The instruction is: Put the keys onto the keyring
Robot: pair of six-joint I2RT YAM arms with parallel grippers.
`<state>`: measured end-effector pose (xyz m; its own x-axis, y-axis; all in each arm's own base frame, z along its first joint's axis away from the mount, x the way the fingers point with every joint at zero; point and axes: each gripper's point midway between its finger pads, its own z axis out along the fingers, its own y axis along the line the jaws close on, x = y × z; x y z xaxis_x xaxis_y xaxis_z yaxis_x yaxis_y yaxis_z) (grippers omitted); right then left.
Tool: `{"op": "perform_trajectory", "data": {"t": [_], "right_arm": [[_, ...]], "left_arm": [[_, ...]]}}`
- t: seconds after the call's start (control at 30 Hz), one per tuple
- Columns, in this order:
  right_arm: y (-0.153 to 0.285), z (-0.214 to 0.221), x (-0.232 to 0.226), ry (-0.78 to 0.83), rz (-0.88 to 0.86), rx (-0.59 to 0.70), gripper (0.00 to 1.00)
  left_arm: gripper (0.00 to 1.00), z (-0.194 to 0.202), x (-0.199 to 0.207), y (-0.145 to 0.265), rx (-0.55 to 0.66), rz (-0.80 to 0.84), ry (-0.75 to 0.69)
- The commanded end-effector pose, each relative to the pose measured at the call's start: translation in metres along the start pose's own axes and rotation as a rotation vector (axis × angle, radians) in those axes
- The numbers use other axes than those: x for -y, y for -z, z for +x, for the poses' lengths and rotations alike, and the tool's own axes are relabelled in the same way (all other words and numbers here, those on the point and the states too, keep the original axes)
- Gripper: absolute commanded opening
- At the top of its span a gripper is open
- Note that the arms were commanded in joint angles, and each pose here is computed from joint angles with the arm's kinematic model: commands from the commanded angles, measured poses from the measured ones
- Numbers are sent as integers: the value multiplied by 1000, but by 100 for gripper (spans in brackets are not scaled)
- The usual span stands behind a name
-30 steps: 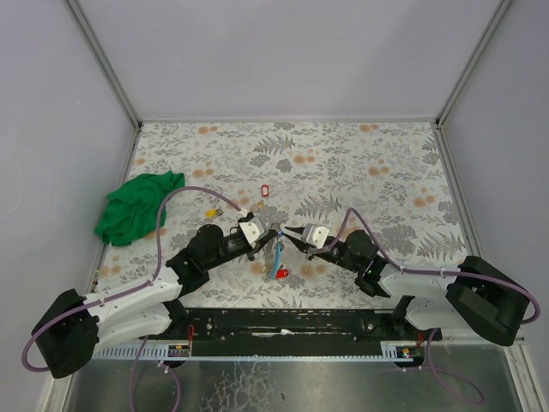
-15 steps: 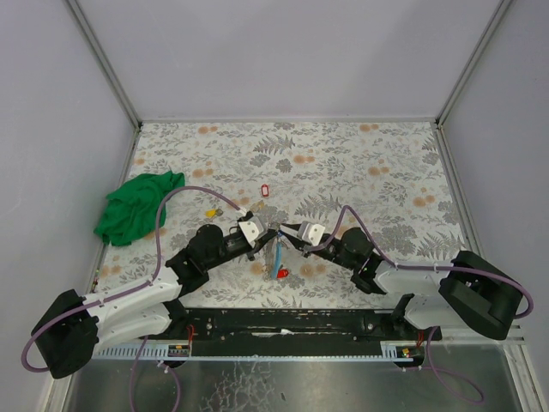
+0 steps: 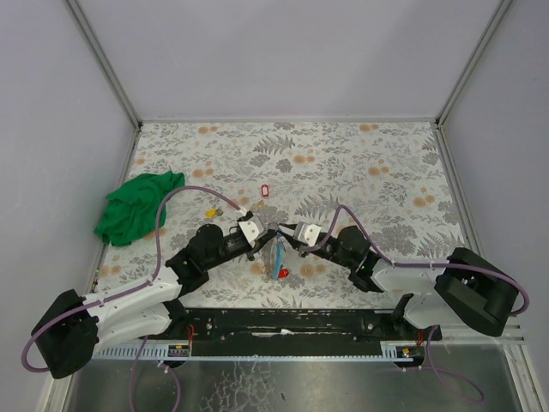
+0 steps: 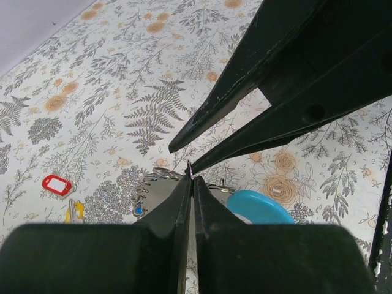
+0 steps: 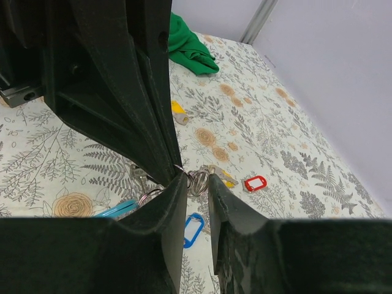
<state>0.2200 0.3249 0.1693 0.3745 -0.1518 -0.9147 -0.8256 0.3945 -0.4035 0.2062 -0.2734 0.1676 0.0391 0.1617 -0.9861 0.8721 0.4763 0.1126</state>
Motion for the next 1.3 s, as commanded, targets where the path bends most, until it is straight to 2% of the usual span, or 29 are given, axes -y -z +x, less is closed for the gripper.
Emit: {"op": "perform_trajectory", "data": {"t": [0.0,0.27,0.5,0.6,0.73,0.93,1.27], "right_arm": [[-11,-26,10,39,30,97,27],[-17,-31,15,9,60,130,18],[-17,-28,26,17,111,100,5],[-17,-31,28,33,113,95,0],[-16,-36,30,52,100,90,0],[-15,-43,24,60,46,75,0],[-12,-49,28,28,65,83,0]], "left_arm": [[0,-41,6,-4,128,41,-8],[0,-48,9,-6,169,52,39],[15,-49,8,-4,185,38,75],[24,-48,-3,3,204,-36,90],[31,-48,-18,17,253,-125,116],[36,-40,-24,26,270,-135,115],[41,-42,-4,18,276,3,85]]}}
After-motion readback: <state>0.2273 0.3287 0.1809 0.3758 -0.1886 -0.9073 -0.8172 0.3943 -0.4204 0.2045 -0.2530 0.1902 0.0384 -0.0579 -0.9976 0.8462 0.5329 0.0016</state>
